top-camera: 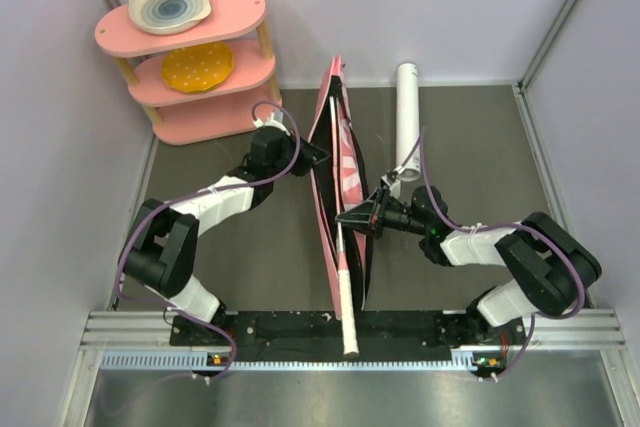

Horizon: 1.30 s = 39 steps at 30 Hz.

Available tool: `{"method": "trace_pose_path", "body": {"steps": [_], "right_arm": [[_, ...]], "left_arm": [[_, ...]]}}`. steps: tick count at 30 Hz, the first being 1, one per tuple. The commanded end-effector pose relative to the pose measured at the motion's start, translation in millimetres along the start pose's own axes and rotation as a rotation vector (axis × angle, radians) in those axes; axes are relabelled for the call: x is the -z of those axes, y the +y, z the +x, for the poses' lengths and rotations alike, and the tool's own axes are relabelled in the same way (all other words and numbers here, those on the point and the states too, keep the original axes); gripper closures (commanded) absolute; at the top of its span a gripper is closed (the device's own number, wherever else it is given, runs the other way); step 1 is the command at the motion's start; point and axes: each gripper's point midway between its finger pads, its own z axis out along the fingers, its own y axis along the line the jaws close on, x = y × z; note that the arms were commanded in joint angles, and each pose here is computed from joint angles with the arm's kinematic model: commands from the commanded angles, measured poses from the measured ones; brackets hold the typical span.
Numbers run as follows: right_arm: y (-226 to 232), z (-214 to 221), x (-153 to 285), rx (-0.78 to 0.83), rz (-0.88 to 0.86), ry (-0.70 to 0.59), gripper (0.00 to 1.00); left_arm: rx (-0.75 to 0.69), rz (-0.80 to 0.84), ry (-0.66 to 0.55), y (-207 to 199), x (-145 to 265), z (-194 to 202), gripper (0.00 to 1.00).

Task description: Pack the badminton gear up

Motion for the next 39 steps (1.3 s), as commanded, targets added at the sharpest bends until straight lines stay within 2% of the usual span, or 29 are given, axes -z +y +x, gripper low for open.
{"method": "trace_pose_path", "body": {"steps": [1, 4, 8, 9, 15, 17, 18, 19, 20, 25, 30, 31, 34, 37, 39], "right_arm": [[19, -6, 0, 0.047, -0.074, -0.021, 1.0], [16, -17, -8, 0.078, -0.03, -0.038, 1.0], [15, -57, -14, 0.109, 0.019, -0.109, 1.0], [25, -65, -19, 0.13, 0.007, -0.114, 1.0], [16, -105, -37, 0.188, 0.132, -0.131, 1.0], [14, -119, -41, 0.29, 0.203, -0.155, 1.0], [0, -122, -37, 0.285, 0.283, -0.157, 1.0], [-5, -129, -37, 0.364, 0.324, -0.164, 1.0], [3, -137, -42, 0.41, 0.331, -0.159, 1.0], [-13, -149, -42, 0.512, 0.425, -0.087, 1.0], [-8, -154, -38, 0.608, 0.49, -0.133, 1.0], [-7, -160, -35, 0.681, 0.539, -0.166, 1.0], [-4, -149, -44, 0.737, 0.592, -0.164, 1.0], [-4, -130, -58, 0.701, 0.601, -0.158, 0.89], [-2, -113, -63, 0.689, 0.596, -0.126, 0.76]], "left_arm": [[-0.079, 0.238, -0.027, -69, 17, -16, 1.0], [-0.062, 0.264, 0.007, -70, 18, -7, 1.0], [-0.076, 0.254, 0.026, -63, 24, 1, 1.0], [-0.084, 0.25, 0.032, -62, 26, 2, 1.0], [-0.122, 0.246, 0.097, -59, 34, 14, 1.0], [-0.139, 0.233, 0.117, -58, 37, 17, 1.0], [-0.156, 0.239, 0.119, -60, 38, 16, 1.0], [-0.165, 0.244, 0.126, -62, 39, 17, 1.0], [-0.173, 0.249, 0.146, -62, 40, 20, 1.0], [-0.241, 0.22, 0.221, -59, 40, 26, 1.0], [-0.176, 0.229, 0.263, -51, 40, 29, 1.0], [-0.166, 0.237, 0.284, -50, 40, 32, 1.0], [-0.117, 0.246, 0.308, -49, 38, 36, 1.0], [-0.094, 0.27, 0.307, -52, 36, 36, 1.0], [-0.096, 0.262, 0.304, -50, 35, 35, 1.0]]}}
